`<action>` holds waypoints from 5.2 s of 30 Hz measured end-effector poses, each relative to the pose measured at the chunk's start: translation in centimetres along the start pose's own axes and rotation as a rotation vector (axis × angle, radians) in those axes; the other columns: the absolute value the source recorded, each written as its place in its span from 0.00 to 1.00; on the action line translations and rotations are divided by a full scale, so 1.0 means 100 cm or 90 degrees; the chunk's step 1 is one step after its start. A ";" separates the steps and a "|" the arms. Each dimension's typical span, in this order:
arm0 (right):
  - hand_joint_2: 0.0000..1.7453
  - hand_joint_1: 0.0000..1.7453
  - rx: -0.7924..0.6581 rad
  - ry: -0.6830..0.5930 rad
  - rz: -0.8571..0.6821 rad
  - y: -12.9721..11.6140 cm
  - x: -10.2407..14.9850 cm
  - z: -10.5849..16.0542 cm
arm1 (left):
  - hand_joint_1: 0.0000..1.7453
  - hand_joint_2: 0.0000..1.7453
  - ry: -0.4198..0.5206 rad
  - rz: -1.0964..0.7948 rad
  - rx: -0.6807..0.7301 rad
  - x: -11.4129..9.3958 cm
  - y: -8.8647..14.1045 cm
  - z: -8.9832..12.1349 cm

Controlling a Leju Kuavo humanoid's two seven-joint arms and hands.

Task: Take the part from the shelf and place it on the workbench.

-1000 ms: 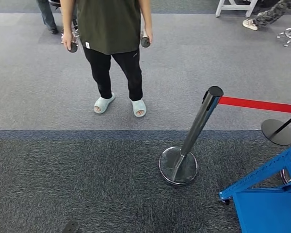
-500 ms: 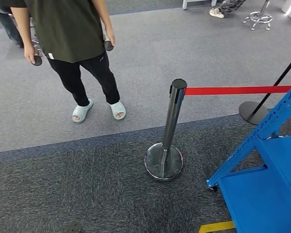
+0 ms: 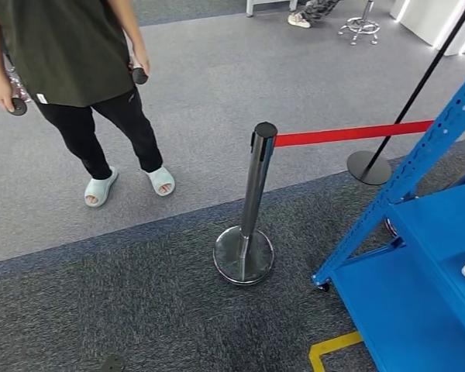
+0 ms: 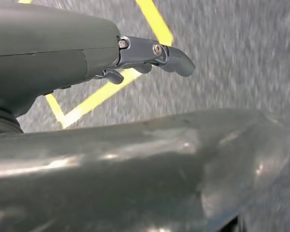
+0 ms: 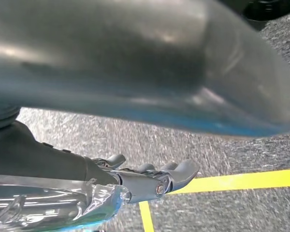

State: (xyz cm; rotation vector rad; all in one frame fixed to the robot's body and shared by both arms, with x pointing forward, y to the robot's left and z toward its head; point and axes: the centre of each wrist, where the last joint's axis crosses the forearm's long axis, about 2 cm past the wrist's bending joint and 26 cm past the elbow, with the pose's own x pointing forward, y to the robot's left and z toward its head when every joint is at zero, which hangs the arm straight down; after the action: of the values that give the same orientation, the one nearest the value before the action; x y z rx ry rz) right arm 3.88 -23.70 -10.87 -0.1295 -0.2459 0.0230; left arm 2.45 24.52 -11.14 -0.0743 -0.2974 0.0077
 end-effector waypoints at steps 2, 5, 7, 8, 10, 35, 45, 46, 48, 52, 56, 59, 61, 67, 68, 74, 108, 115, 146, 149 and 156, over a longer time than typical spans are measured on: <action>0.00 0.00 0.000 -0.001 0.000 0.000 -0.001 0.000 | 0.00 0.00 0.003 0.010 -0.014 0.000 -0.002 0.000; 0.00 0.00 0.001 -0.006 -0.003 0.000 0.001 0.000 | 0.00 0.00 -0.002 0.047 -0.018 0.001 -0.007 0.000; 0.00 0.00 0.001 -0.010 -0.005 0.000 0.002 0.000 | 0.00 0.00 -0.004 0.067 -0.019 0.001 -0.009 0.000; 0.00 0.00 0.001 -0.011 -0.005 0.000 0.002 0.000 | 0.00 0.00 -0.004 0.070 -0.019 0.001 -0.009 0.000; 0.00 0.00 0.001 -0.012 -0.006 0.000 0.002 0.000 | 0.00 0.00 -0.005 0.071 -0.019 0.001 -0.009 0.000; 0.00 0.00 -0.007 0.021 -0.041 -0.005 -0.009 0.000 | 0.00 0.00 0.003 0.093 -0.011 -0.002 -0.036 0.002; 0.00 0.00 -0.008 0.010 0.033 -0.005 -0.006 0.000 | 0.00 0.00 -0.030 0.074 -0.008 0.001 -0.036 0.002; 0.00 0.00 -0.005 0.006 0.023 -0.005 -0.005 0.000 | 0.00 0.00 -0.033 0.073 -0.008 0.001 -0.036 0.002; 0.00 0.00 -0.004 0.005 0.015 -0.004 -0.003 -0.001 | 0.00 0.00 -0.044 0.067 -0.010 -0.001 -0.036 0.002; 0.00 0.00 -0.005 0.012 0.010 -0.004 -0.005 0.000 | 0.00 0.00 -0.059 0.062 -0.011 -0.001 -0.036 0.002; 0.00 0.00 -0.012 0.013 -0.002 -0.004 -0.006 0.000 | 0.00 0.00 -0.053 0.071 -0.006 0.000 -0.036 0.002; 0.00 0.00 -0.012 0.015 -0.004 -0.004 -0.009 0.000 | 0.00 0.00 -0.045 0.073 -0.010 0.000 -0.034 0.001; 0.00 0.00 -0.009 0.010 0.001 -0.004 -0.006 0.000 | 0.00 0.00 -0.049 0.075 -0.017 -0.001 -0.030 0.002; 0.00 0.00 -0.003 0.008 0.009 -0.002 -0.004 0.000 | 0.00 0.00 -0.065 0.082 -0.017 -0.005 -0.018 0.002; 0.00 0.00 -0.003 0.008 0.012 -0.002 -0.003 0.000 | 0.00 0.00 -0.065 0.082 -0.017 -0.005 -0.018 0.002; 0.00 0.00 -0.010 0.005 0.050 0.000 0.000 0.000 | 0.00 0.00 -0.066 0.080 0.000 -0.003 -0.022 0.001; 0.75 0.00 0.058 0.027 -0.275 0.001 0.006 -0.001 | 0.00 1.00 -0.017 0.003 -0.004 0.036 -0.075 0.000; 1.00 0.00 0.026 0.051 -0.409 -0.001 0.002 -0.001 | 0.00 1.00 0.001 0.014 0.019 0.030 -0.069 0.000; 0.50 0.00 0.069 0.088 -0.686 -0.001 0.002 -0.001 | 0.00 0.50 0.028 -0.003 0.086 0.029 -0.061 0.000; 0.00 0.00 0.071 0.057 -0.636 -0.003 0.002 -0.002 | 0.00 0.00 0.019 0.002 0.094 0.027 -0.055 -0.001; 0.00 0.00 0.063 0.045 -0.563 -0.014 -0.004 -0.003 | 0.00 0.00 0.022 0.013 0.103 0.020 -0.038 -0.002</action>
State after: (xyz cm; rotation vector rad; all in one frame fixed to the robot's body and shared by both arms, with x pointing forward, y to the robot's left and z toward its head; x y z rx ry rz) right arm 3.55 -25.19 -11.07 0.0857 -0.2149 -0.8456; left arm 4.41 20.76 -10.41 0.0834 -0.2606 0.0512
